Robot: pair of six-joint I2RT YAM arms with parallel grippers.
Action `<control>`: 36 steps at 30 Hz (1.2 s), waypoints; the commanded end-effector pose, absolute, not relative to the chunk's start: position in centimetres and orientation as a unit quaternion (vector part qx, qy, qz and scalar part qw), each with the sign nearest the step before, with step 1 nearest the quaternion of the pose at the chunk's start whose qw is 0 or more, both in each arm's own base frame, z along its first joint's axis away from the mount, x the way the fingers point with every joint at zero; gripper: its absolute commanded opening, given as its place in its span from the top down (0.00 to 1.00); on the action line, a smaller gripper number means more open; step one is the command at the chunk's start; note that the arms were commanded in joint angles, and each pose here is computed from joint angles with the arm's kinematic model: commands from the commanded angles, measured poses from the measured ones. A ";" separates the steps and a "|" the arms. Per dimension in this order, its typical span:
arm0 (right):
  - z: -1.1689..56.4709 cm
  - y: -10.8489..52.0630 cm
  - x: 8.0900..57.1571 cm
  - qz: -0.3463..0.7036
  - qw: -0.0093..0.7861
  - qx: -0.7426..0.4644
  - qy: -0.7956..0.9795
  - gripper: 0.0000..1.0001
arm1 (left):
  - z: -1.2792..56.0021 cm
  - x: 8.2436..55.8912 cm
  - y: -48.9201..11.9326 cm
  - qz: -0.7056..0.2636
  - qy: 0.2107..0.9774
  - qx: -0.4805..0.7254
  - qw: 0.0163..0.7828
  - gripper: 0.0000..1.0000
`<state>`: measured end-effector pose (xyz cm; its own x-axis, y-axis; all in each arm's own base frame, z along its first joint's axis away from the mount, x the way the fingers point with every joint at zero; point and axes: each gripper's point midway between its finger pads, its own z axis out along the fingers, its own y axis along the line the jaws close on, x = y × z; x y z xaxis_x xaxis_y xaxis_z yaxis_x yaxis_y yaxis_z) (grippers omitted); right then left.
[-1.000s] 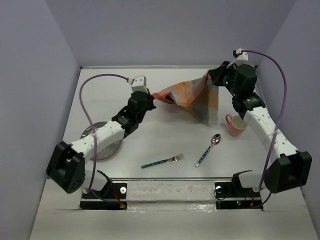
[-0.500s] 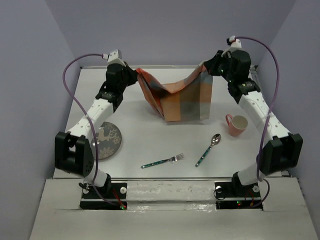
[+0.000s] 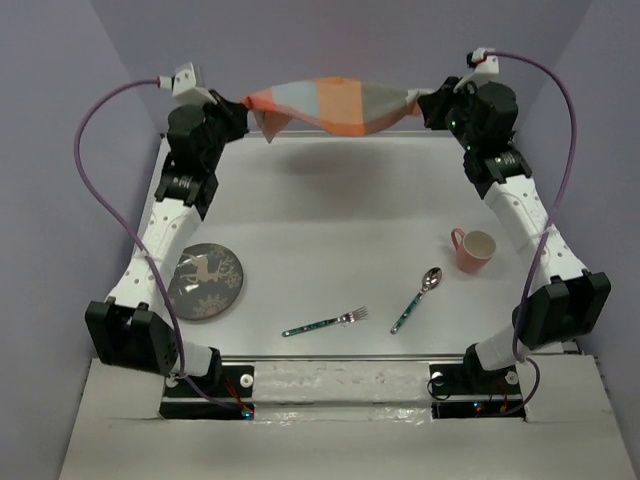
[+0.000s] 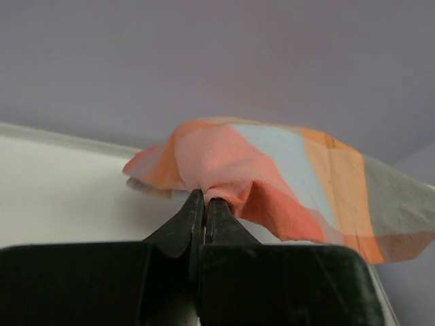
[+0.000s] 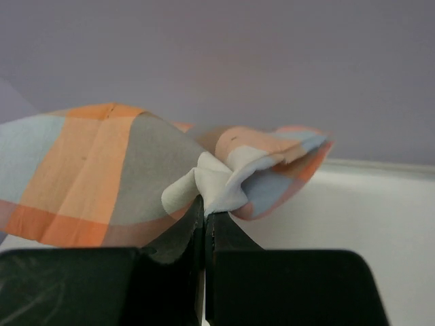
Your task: Set the dinner table for one person
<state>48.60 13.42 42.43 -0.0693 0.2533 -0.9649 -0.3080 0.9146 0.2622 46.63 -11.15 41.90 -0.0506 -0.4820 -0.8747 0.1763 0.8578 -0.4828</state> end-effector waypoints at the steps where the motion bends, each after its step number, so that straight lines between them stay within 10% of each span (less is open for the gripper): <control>1: 33.0 13.9 48.2 0.226 0.631 -0.009 0.742 1.00 | 27.7 44.4 -9.0 -0.232 0.743 -0.174 0.603 1.00; 9: 13.0 15.1 42.7 0.264 0.446 0.036 0.854 1.00 | 14.9 38.7 -7.1 -0.227 0.779 -0.255 0.527 0.81; 12: 11.9 14.4 41.4 0.255 0.438 0.049 0.861 0.94 | 13.0 37.4 -6.4 -0.213 0.782 -0.272 0.518 0.41; 16: 12.4 14.0 39.3 0.256 0.433 0.056 0.862 0.66 | 15.3 36.1 -5.8 -0.220 0.757 -0.275 0.551 0.17; 25: 11.5 11.8 33.5 0.224 0.414 0.072 0.879 0.58 | 15.8 34.7 -6.3 -0.229 0.761 -0.254 0.551 0.12; 29: 12.2 10.4 34.1 0.186 0.430 0.085 0.880 0.39 | 15.5 35.0 -6.6 -0.232 0.763 -0.253 0.548 0.14; 36: 8.2 10.3 37.1 0.153 0.379 0.108 0.906 0.41 | 16.6 36.0 -8.6 -0.216 0.763 -0.234 0.562 0.18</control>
<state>35.02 11.12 9.40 -0.6841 0.2984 -0.6655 0.0160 0.9184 0.3954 34.50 -7.68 13.80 -0.3258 -0.6238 -0.7105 -0.1583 0.7768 -0.6095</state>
